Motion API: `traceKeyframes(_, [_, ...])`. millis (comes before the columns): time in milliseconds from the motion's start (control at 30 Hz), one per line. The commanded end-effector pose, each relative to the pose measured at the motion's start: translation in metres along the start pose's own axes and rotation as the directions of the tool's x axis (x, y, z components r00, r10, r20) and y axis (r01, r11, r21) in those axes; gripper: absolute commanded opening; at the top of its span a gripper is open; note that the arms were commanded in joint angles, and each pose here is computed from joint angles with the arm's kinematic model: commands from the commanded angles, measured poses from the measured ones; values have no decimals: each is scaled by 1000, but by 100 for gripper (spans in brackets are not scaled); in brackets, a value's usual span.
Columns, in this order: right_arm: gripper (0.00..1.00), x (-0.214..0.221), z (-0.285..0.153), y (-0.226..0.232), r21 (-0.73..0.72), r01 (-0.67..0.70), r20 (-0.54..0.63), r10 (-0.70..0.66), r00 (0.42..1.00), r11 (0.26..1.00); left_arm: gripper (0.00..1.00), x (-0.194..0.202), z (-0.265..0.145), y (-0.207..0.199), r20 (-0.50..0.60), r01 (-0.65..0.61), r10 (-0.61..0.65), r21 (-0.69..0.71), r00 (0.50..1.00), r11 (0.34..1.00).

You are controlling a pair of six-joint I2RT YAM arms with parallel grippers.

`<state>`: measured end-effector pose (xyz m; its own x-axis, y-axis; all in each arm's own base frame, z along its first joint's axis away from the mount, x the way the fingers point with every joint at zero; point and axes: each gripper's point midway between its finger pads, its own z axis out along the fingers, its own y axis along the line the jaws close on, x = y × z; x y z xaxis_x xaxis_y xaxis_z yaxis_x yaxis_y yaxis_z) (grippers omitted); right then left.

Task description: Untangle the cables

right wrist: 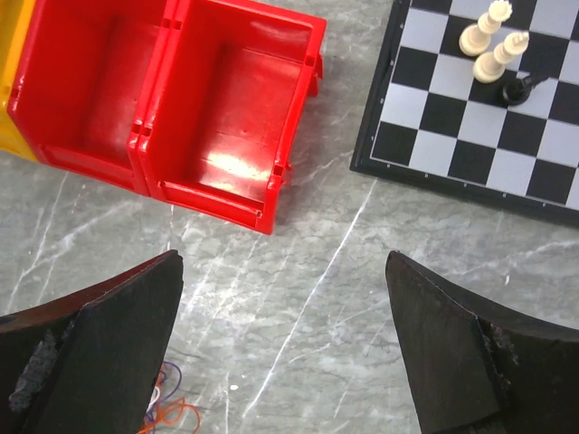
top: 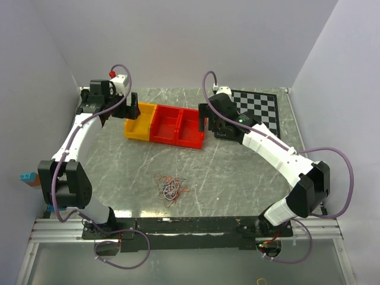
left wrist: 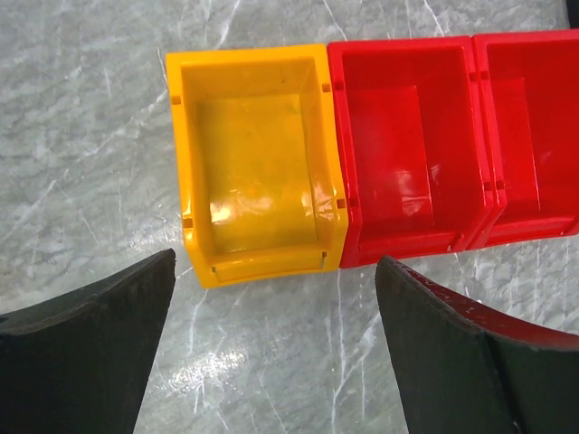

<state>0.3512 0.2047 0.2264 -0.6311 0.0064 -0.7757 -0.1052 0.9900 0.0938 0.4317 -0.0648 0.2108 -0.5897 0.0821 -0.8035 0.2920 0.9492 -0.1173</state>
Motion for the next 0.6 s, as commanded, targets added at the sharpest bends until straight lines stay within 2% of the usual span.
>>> traceKeyframes(0, [100, -8, -3, 1, -8, -46, 30, 47, 998, 999, 97, -8, -10, -2, 63, 9, -11, 31, 998, 999])
traceKeyframes(133, [100, 0, 9, -2, 39, -44, -7, 45, 999, 998, 97, 12, -3, -12, 19, -7, 5, 104, 1000, 995])
traceKeyframes(333, [99, 6, 29, -1, 69, -54, -27, 56, 998, 996, 97, 28, 8, 1, -26, 12, -11, 62, 1000, 998])
traceKeyframes(567, [96, -6, 48, 32, -32, -87, -24, 87, 996, 996, 97, 16, 2, 33, -39, 150, -147, 97, 988, 984])
